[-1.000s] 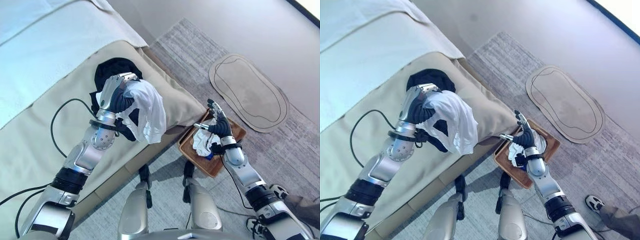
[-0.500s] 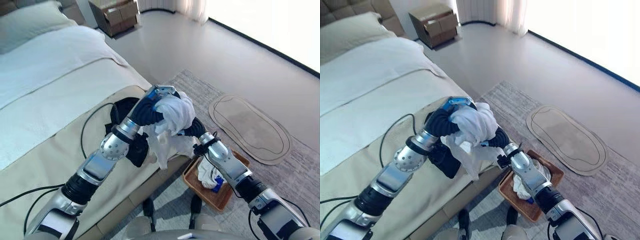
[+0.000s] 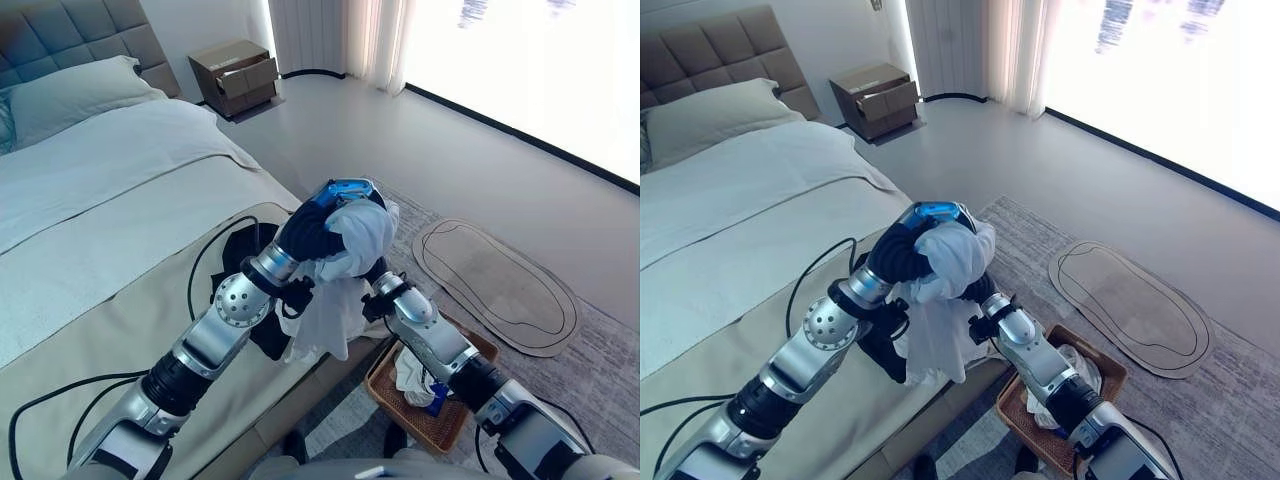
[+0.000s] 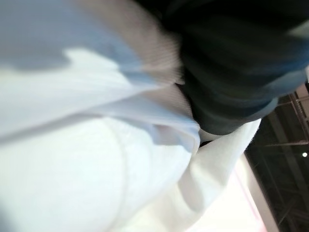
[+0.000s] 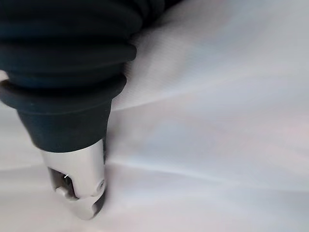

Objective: Pick up clothes into the bucket

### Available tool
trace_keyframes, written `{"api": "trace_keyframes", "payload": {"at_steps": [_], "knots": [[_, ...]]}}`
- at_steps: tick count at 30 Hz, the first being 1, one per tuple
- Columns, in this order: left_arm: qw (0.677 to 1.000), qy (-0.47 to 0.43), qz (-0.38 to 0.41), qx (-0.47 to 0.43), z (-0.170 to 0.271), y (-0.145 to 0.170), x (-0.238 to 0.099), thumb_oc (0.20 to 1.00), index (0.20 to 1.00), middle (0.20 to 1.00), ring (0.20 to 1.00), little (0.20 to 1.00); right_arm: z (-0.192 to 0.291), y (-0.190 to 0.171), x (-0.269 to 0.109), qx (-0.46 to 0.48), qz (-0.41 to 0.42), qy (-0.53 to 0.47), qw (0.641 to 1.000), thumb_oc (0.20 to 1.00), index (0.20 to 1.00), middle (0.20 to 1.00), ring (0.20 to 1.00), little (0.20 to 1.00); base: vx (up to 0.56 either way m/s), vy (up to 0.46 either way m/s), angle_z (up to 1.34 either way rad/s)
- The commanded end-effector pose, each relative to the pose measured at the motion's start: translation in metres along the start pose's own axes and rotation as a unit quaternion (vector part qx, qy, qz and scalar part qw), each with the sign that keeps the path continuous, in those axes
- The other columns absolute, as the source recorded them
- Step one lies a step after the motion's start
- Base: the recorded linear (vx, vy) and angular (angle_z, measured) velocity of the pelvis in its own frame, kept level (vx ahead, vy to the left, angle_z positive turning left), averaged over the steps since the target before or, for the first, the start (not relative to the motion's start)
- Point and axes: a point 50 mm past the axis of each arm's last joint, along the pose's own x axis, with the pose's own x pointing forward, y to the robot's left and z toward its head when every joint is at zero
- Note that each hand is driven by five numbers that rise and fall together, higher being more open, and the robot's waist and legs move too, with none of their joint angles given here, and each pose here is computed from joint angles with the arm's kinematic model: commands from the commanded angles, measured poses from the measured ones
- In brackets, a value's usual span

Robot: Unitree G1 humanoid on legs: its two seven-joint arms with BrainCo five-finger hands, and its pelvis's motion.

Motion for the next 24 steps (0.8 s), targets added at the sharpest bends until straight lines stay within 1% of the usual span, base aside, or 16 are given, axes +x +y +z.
{"api": "trace_keyframes", "payload": {"at_steps": [1, 7, 11, 18, 19, 23, 24], "knots": [[0.994, -0.099, -0.017, -0.044, 0.033, -0.008, 0.015, 0.2, 0.2, 0.2, 0.2, 0.2, 0.029, 0.019, 0.019, 0.03, 0.038, -0.071, 0.996, 0.2, 0.2, 0.2, 0.2, 0.2, 0.0, 0.0, 0.0], [0.994, -0.095, -0.004, -0.047, 0.032, -0.003, 0.012, 0.2, 0.2, 0.2, 0.2, 0.2, 0.014, 0.014, 0.01, 0.038, 0.024, -0.044, 0.998, 0.2, 0.2, 0.2, 0.2, 0.2, 0.0, 0.0, 0.0], [0.995, -0.088, 0.016, -0.046, 0.03, 0.006, 0.008, 0.2, 0.2, 0.2, 0.2, 0.2, -0.002, 0.001, -0.006, 0.044, -0.009, -0.015, 0.999, 0.2, 0.2, 0.2, 0.2, 0.2, 0.0, 0.0, 0.0], [0.995, -0.055, 0.071, -0.042, 0.018, 0.022, -0.008, 0.2, 0.2, 0.2, 0.2, 0.2, -0.023, -0.026, -0.042, 0.062, -0.088, 0.015, 0.994, 0.2, 0.2, 0.2, 0.2, 0.2, 0.0, 0.0, 0.0], [0.995, -0.055, 0.071, -0.042, 0.018, 0.022, -0.008, 0.2, 0.2, 0.2, 0.2, 0.2, -0.023, -0.026, -0.042, 0.062, -0.088, 0.015, 0.994, 0.2, 0.2, 0.2, 0.2, 0.2, 0.0, 0.0, 0.0], [0.991, -0.007, 0.126, -0.046, 0.0, 0.033, -0.03, 0.2, 0.2, 0.2, 0.2, 0.2, -0.031, -0.043, -0.065, 0.084, -0.147, 0.019, 0.985, 0.2, 0.2, 0.2, 0.2, 0.2, 0.0, 0.0, 0.0], [0.989, 0.007, 0.138, -0.048, -0.005, 0.035, -0.035, 0.253, 0.253, 0.253, 0.253, 0.253, -0.031, -0.045, -0.069, 0.086, -0.158, 0.017, 0.983, 0.2, 0.2, 0.2, 0.2, 0.2, 0.0, 0.0, 0.0]]}}
